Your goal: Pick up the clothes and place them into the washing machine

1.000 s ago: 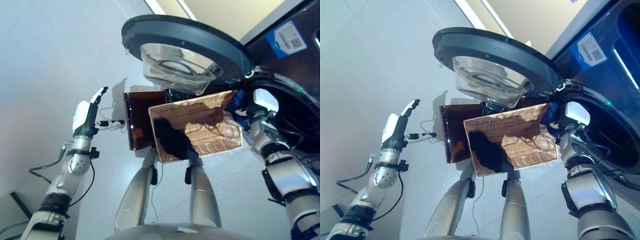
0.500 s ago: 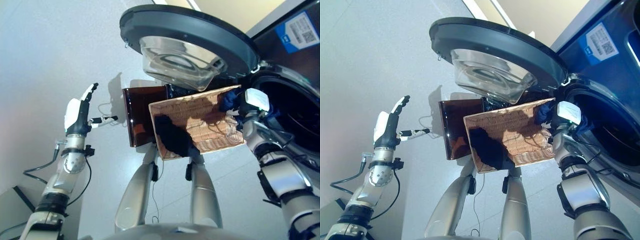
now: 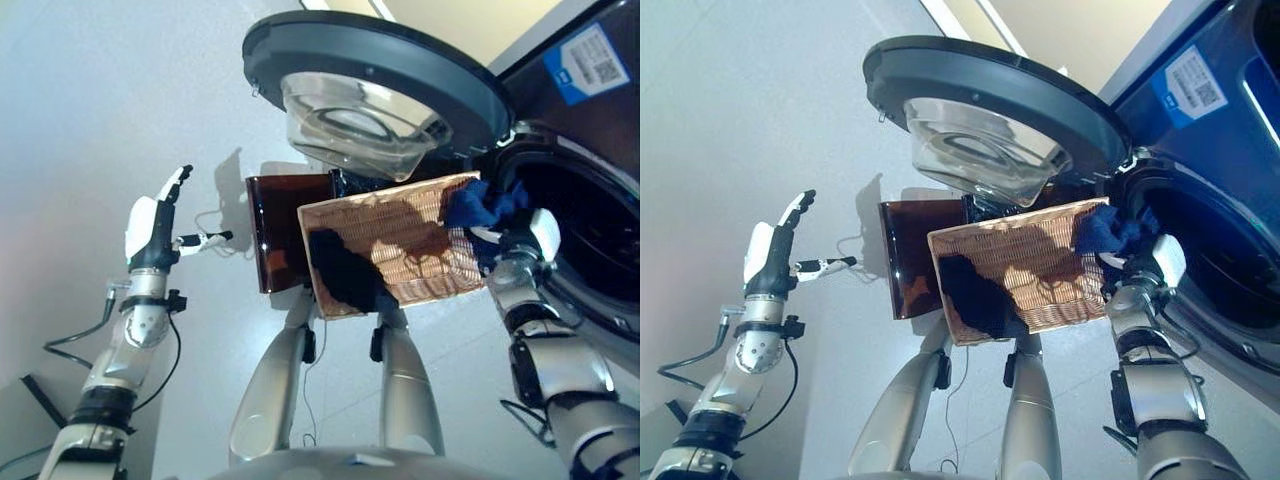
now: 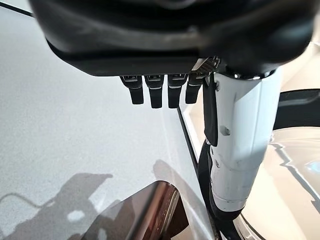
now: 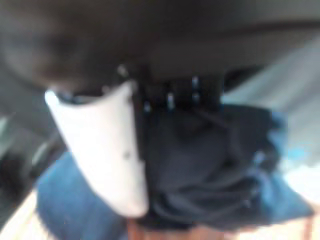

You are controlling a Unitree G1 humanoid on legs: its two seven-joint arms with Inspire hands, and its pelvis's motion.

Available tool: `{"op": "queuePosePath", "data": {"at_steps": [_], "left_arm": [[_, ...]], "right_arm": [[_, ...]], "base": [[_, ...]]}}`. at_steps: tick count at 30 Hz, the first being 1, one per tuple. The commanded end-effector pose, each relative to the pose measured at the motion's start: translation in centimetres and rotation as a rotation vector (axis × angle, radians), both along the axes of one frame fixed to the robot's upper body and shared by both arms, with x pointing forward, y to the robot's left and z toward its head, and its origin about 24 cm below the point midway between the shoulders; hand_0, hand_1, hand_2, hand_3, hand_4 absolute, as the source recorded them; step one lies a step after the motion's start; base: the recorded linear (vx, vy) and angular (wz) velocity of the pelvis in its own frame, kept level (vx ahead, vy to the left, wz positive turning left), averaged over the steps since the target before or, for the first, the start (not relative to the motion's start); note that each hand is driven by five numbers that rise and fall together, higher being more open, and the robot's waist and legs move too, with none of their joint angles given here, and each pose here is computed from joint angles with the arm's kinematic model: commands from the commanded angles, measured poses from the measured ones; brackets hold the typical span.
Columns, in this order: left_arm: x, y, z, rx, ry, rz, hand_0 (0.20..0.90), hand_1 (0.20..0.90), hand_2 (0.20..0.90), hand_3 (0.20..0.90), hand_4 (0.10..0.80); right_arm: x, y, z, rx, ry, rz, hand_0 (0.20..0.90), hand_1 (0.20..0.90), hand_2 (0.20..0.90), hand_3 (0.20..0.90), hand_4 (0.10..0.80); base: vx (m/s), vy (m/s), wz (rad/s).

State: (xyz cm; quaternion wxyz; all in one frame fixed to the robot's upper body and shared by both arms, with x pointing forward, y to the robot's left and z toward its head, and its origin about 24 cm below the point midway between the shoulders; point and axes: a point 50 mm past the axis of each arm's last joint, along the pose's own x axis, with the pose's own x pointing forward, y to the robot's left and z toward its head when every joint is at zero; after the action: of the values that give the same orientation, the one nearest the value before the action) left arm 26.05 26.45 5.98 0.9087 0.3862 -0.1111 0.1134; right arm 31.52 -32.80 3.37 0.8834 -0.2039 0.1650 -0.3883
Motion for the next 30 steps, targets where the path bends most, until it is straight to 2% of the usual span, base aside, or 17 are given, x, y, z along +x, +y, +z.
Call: {"op": "queuePosePath", "data": {"at_steps": [1,7,8,10,12,14,15,20,22,30], "left_arm": [[-1.5,2.4,2.5,0.005,-0.143,0.095,0.900,0.900,0.900,0.900,0.800],[-1.3,1.8,2.3,-0.014,-0.176,0.094,0.900,0.900,0.900,0.900,0.800],[-1.3,1.8,2.3,-0.013,-0.176,0.093,0.900,0.900,0.900,0.900,0.800],[-1.2,1.6,2.3,-0.022,-0.185,0.087,0.900,0.900,0.900,0.900,0.800],[-1.1,1.4,2.2,-0.029,-0.186,0.085,0.900,0.900,0.900,0.900,0.800],[-1.1,1.3,2.2,-0.045,-0.187,0.082,0.900,0.900,0.900,0.900,0.800],[-1.1,1.3,2.2,-0.045,-0.188,0.081,0.900,0.900,0.900,0.900,0.800],[-1.0,1.5,1.8,-0.077,-0.158,0.089,0.900,0.900,0.900,0.900,0.800],[-1.0,1.6,1.6,-0.093,-0.143,0.092,0.900,0.900,0.900,0.900,0.800],[-0.9,1.7,1.7,-0.103,-0.143,0.094,0.900,0.900,0.900,0.900,0.800]], "right_arm": [[-2.3,-1.4,-0.9,0.046,-0.122,-0.133,0.200,0.200,0.200,0.200,0.300],[-2.6,-1.4,0.1,0.286,-0.490,-0.319,0.200,0.200,0.200,0.200,0.300],[-2.6,-1.5,0.1,0.289,-0.492,-0.320,0.200,0.200,0.200,0.200,0.300],[-2.7,-2.2,1.3,0.391,-0.678,-0.414,0.200,0.200,0.200,0.200,0.300],[-2.7,-2.3,1.5,0.422,-0.727,-0.434,0.200,0.200,0.200,0.200,0.300],[-3.0,-3.1,2.5,0.533,-0.908,-0.522,0.200,0.200,0.200,0.200,0.300],[-3.0,-3.2,2.5,0.537,-0.912,-0.522,0.200,0.200,0.200,0.200,0.300],[-3.3,-4.8,4.9,0.716,-1.261,-0.606,0.200,0.200,0.200,0.200,0.300],[-3.6,-5.9,6.6,0.726,-1.401,-0.603,0.200,0.200,0.200,0.200,0.300],[-3.9,-7.1,12.5,0.637,-1.631,-0.518,0.200,0.200,0.200,0.200,0.300]], "base": [[0.022,-0.005,-0.05],[0.021,0.000,-0.04],[0.000,0.000,0.00],[0.022,0.001,-0.02],[0.000,0.000,0.00],[0.043,0.008,-0.01],[0.000,0.000,0.00],[0.026,0.000,-0.01],[0.021,-0.004,0.00],[0.001,0.000,0.00]]}}
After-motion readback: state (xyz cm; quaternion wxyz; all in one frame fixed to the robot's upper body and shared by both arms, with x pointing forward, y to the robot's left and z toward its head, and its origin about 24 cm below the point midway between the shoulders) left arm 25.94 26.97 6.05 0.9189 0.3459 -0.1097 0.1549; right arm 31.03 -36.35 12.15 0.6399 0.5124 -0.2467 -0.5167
